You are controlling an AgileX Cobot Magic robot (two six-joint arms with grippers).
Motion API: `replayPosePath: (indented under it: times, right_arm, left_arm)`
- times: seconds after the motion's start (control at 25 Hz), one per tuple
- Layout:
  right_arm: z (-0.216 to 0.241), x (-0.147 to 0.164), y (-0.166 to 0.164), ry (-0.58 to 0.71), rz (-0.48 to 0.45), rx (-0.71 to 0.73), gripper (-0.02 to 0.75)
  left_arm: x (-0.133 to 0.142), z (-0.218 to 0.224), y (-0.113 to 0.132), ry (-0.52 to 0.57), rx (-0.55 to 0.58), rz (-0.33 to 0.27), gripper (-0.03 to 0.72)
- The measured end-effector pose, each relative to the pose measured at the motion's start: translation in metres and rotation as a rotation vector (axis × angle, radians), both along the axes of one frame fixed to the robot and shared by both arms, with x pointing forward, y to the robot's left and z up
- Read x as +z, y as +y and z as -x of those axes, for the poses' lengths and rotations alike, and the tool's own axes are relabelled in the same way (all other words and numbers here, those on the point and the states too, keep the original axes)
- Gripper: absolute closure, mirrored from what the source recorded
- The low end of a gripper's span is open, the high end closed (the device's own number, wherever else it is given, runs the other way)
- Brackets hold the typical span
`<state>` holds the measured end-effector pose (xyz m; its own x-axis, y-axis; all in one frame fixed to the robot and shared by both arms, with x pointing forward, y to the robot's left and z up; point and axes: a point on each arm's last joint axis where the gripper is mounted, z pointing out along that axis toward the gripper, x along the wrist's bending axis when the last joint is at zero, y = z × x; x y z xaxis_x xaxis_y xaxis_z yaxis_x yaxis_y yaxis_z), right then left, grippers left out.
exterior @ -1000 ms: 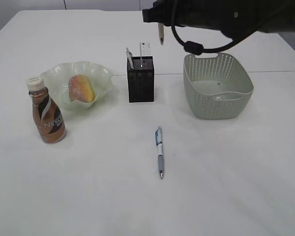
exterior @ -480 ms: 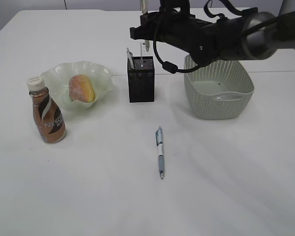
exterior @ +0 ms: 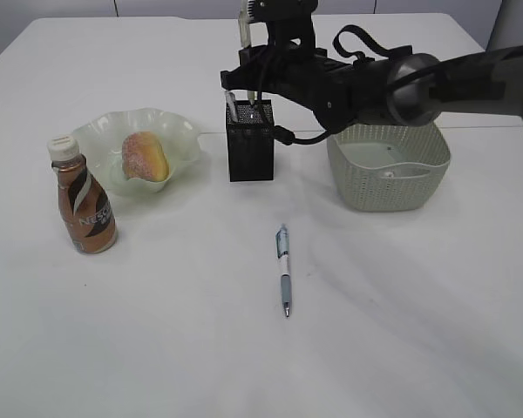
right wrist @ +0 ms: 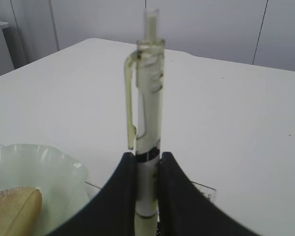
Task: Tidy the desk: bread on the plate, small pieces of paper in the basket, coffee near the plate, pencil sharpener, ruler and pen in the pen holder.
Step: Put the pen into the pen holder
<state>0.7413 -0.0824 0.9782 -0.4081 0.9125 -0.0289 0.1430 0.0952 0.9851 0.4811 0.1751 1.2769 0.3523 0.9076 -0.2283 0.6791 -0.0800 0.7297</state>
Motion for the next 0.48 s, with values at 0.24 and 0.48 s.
replayPosePath:
  times: [0.24,0.48]
  right_arm:
    - [-0.007,-0.016,0.003,0.017,0.006,0.000,0.641]
    - [-0.007,-0.033,0.003,0.077,0.032,-0.002,0.641]
  left_arm:
    - [0.000,0.000,0.000,-0.001,0.001,-0.001,0.450]
    - [0.000,0.000,0.000,-0.001,0.001,-0.001,0.450]
